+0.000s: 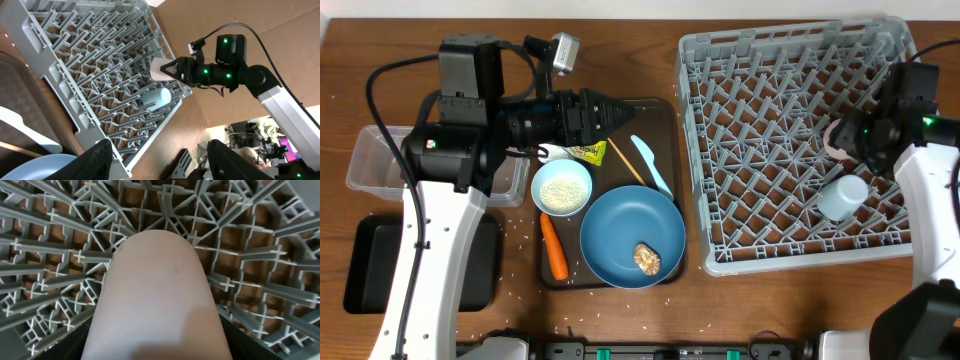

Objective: Sort waste into correct bins and load items into the dishwasher rack
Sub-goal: 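Place the pink cup upside down in the rack beside the blue cup, then lower the left gripper to the rice bowl and grasp its rim, then carry the rice bowl left over the black tray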

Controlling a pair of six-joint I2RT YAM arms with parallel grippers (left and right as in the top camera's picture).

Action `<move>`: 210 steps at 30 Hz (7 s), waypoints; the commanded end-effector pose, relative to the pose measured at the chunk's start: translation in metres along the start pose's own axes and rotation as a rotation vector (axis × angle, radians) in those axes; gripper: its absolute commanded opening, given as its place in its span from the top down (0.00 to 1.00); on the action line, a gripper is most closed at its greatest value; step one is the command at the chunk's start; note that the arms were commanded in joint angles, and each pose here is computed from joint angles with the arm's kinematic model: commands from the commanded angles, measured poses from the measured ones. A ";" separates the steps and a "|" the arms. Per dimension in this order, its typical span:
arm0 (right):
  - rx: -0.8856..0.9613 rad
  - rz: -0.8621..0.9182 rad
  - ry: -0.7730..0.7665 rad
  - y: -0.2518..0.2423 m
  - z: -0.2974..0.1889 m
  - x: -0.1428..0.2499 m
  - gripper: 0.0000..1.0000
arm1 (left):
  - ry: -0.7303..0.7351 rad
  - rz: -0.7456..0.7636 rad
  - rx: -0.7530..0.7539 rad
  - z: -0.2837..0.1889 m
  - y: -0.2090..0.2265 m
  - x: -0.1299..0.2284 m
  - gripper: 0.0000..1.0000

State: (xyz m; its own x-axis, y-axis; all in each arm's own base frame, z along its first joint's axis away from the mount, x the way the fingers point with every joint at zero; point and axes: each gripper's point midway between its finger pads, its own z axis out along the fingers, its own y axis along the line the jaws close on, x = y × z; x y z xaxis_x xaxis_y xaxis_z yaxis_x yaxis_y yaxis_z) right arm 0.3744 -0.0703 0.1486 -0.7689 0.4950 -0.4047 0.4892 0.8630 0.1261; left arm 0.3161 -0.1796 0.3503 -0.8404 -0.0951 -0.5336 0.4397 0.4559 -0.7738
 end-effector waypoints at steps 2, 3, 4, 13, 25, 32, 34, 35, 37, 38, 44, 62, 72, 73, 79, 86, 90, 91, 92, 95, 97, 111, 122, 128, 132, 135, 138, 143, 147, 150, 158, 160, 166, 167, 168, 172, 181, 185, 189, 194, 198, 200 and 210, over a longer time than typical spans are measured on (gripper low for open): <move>0.004 0.058 0.048 0.000 0.017 0.005 0.43 | -0.014 0.020 -0.031 -0.002 0.004 -0.003 0.38; -0.006 0.058 0.066 0.002 0.022 0.008 0.42 | -0.013 0.018 -0.033 -0.002 0.005 -0.003 0.38; -0.018 0.058 0.080 0.005 0.027 0.010 0.41 | -0.012 0.016 -0.033 -0.002 0.005 -0.003 0.38; -0.076 -0.010 -0.051 0.018 0.014 -0.024 0.14 | -0.010 -0.007 -0.210 -0.006 0.037 0.004 0.32; -0.530 -0.248 -0.216 0.104 -0.133 -0.001 0.13 | 0.094 -0.094 -0.664 -0.031 0.105 0.044 0.30; -0.604 -0.352 -0.186 0.135 -0.151 0.030 0.14 | 0.236 -0.107 -0.894 -0.038 0.140 0.077 0.29; -0.606 -0.365 -0.157 0.138 -0.148 0.038 0.14 | 0.257 -0.122 -0.934 -0.039 0.152 0.082 0.30; -0.605 -0.370 -0.146 0.139 -0.148 0.041 0.14 | 0.267 -0.133 -0.940 -0.037 0.156 0.085 0.30; -0.600 -0.374 -0.120 0.139 -0.144 0.047 0.14 | 0.292 -0.159 -0.948 -0.033 0.165 0.090 0.30; -0.596 -0.373 -0.109 0.139 -0.143 0.049 0.14 | 0.309 -0.178 -0.941 -0.029 0.169 0.094 0.30; -0.583 -0.370 -0.079 0.135 -0.140 0.055 0.20 | 0.347 -0.193 -0.939 -0.011 0.189 0.095 0.49; -0.570 -0.367 -0.058 0.132 -0.138 0.059 0.22 | 0.479 -0.346 -1.042 0.037 0.288 0.126 0.60; -0.569 -0.367 -0.056 0.132 -0.138 0.059 0.21 | 0.450 -0.378 -1.048 0.050 0.307 0.127 0.72; -0.569 -0.367 -0.056 0.132 -0.138 0.059 0.21 | 0.445 -0.375 -1.047 0.051 0.307 0.125 0.73; -0.569 -0.366 -0.056 0.132 -0.138 0.059 0.21 | 0.445 -0.363 -1.072 0.051 0.314 0.126 0.76; -0.569 -0.366 -0.055 0.132 -0.138 0.059 0.21 | 0.462 -0.340 -1.149 0.058 0.319 0.135 0.89; -0.569 -0.366 -0.054 0.132 -0.137 0.060 0.20 | 0.432 -0.355 -1.203 0.058 0.319 0.135 0.94; -0.569 -0.366 -0.054 0.132 -0.138 0.060 0.20 | 0.433 -0.355 -1.205 0.058 0.318 0.136 0.94; -0.569 -0.366 -0.054 0.132 -0.138 0.060 0.20 | 0.434 -0.355 -1.205 0.058 0.318 0.136 0.93; -0.569 -0.366 -0.054 0.132 -0.138 0.060 0.20 | 0.438 -0.371 -1.210 0.057 0.316 0.138 0.94; -0.568 -0.366 -0.054 0.132 -0.137 0.060 0.19 | 0.437 -0.385 -1.216 0.054 0.313 0.139 0.94; -0.577 -0.369 -0.076 0.134 -0.139 0.055 0.17 | 0.173 -0.269 -1.109 0.012 0.219 0.075 0.94; -0.582 -0.370 -0.088 0.136 -0.140 0.053 0.15 | 0.084 -0.225 -1.063 -0.007 0.184 0.060 0.94; -0.584 -0.369 -0.079 0.135 -0.140 0.054 0.14 | 0.178 -0.126 -1.106 0.005 0.198 0.067 0.57; -0.581 -0.368 -0.072 0.135 -0.139 0.056 0.14 | 0.245 -0.070 -1.282 0.006 0.230 0.076 0.55; -0.578 -0.364 -0.062 0.133 -0.139 0.058 0.13 | 0.325 -0.093 -1.309 0.017 0.249 0.092 0.55; -0.575 -0.363 -0.057 0.133 -0.138 0.059 0.12 | 0.373 -0.140 -1.339 0.025 0.270 0.106 0.56; -0.575 -0.363 -0.057 0.133 -0.138 0.059 0.12 | 0.405 -0.156 -1.354 0.036 0.291 0.116 0.56; -0.575 -0.363 -0.057 0.133 -0.138 0.059 0.12 | 0.408 -0.156 -1.355 0.042 0.300 0.118 0.57; -0.575 -0.363 -0.057 0.133 -0.138 0.059 0.12 | 0.422 -0.164 -1.352 0.047 0.306 0.122 0.57; -0.574 -0.363 -0.057 0.133 -0.138 0.059 0.12 | 0.458 -0.189 -1.332 0.057 0.316 0.134 0.76; -0.575 -0.364 -0.060 0.133 -0.138 0.058 0.11 | 0.451 -0.187 -1.329 0.058 0.316 0.132 0.79; -0.575 -0.364 -0.060 0.133 -0.138 0.058 0.11 | 0.453 -0.193 -1.315 0.060 0.317 0.135 0.81; -0.576 -0.364 -0.060 0.133 -0.138 0.058 0.11 | 0.451 -0.193 -1.315 0.061 0.319 0.137 0.86; -0.576 -0.364 -0.060 0.133 -0.138 0.058 0.10 | 0.450 -0.193 -1.314 0.061 0.320 0.138 0.89; -0.576 -0.364 -0.061 0.133 -0.138 0.058 0.09 | 0.472 -0.199 -1.321 0.058 0.320 0.144 0.94; -0.577 -0.364 -0.065 0.133 -0.139 0.057 0.09 | 0.413 -0.193 -1.302 0.040 0.283 0.123 0.94; -0.583 -0.365 -0.079 0.135 -0.140 0.054 0.08 | 0.309 -0.159 -1.264 0.021 0.243 0.099 0.94; -0.588 -0.367 -0.090 0.137 -0.141 0.052 0.08 | 0.201 -0.137 -1.226 -0.004 0.203 0.082 0.94; -0.589 -0.367 -0.093 0.137 -0.141 0.051 0.08 | 0.047 -0.223 -1.208 -0.050 0.165 0.076 0.94; -0.589 -0.367 -0.093 0.137 -0.141 0.051 0.08 | -0.041 -0.309 -1.116 -0.088 0.145 0.074 0.94; -0.589 -0.367 -0.093 0.137 -0.141 0.051 0.08 | -0.076 -0.339 -1.054 -0.103 0.138 0.073 0.94; -0.589 -0.367 -0.093 0.137 -0.141 0.051 0.07 | -0.285 -0.495 -0.741 -0.175 0.136 0.074 0.94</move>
State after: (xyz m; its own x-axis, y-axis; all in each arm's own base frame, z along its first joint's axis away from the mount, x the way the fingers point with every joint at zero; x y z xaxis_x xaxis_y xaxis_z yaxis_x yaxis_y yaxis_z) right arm 0.3440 0.0854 0.2721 -0.7897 0.1815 -0.5860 -0.1088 0.8986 0.4251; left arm 0.2612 0.0392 0.2605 -0.6963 -0.6143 -0.3712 -0.4542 0.7776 -0.4348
